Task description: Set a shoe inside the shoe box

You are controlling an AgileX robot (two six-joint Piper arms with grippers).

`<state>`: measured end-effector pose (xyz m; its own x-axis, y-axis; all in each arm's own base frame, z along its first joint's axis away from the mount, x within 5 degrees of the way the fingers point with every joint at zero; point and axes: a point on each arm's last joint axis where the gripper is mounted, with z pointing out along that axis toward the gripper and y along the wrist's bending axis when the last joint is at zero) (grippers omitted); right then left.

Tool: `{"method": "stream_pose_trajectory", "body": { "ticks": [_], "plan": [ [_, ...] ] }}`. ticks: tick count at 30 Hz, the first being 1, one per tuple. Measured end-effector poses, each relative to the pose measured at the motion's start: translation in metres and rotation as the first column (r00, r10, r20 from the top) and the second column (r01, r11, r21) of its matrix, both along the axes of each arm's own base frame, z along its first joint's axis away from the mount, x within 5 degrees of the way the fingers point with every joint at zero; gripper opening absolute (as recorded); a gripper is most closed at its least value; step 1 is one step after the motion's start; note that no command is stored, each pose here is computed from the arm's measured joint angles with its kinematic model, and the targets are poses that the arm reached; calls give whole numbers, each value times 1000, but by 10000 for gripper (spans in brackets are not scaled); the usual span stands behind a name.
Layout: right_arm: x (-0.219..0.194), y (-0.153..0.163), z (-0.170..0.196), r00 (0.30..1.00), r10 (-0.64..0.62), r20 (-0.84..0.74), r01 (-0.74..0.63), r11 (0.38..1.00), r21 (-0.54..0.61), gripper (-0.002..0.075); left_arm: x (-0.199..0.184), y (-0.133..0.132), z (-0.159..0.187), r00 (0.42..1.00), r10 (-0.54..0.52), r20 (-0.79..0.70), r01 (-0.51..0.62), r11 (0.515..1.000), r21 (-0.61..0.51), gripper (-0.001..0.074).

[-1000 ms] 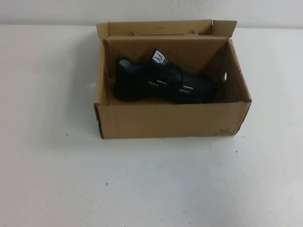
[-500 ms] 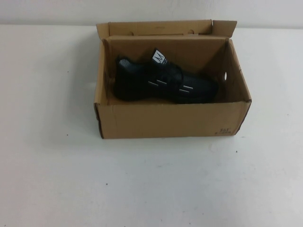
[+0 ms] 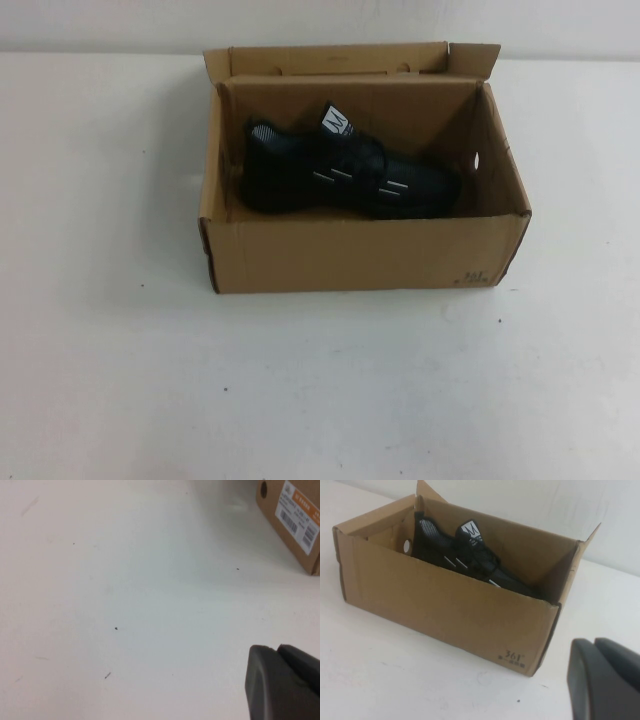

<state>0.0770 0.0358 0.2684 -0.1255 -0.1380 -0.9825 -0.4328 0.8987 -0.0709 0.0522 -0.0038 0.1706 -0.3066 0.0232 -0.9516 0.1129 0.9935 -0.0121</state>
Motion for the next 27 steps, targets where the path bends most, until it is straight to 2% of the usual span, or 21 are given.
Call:
{"method": "stream_pose_trajectory", "body": {
  "ticks": [27],
  "plan": [
    [0,-1,0,1000,-11,3,11,1000,1,-16,0,0,0,1000,-1,2,1,1000,11,-1]
  ]
}}
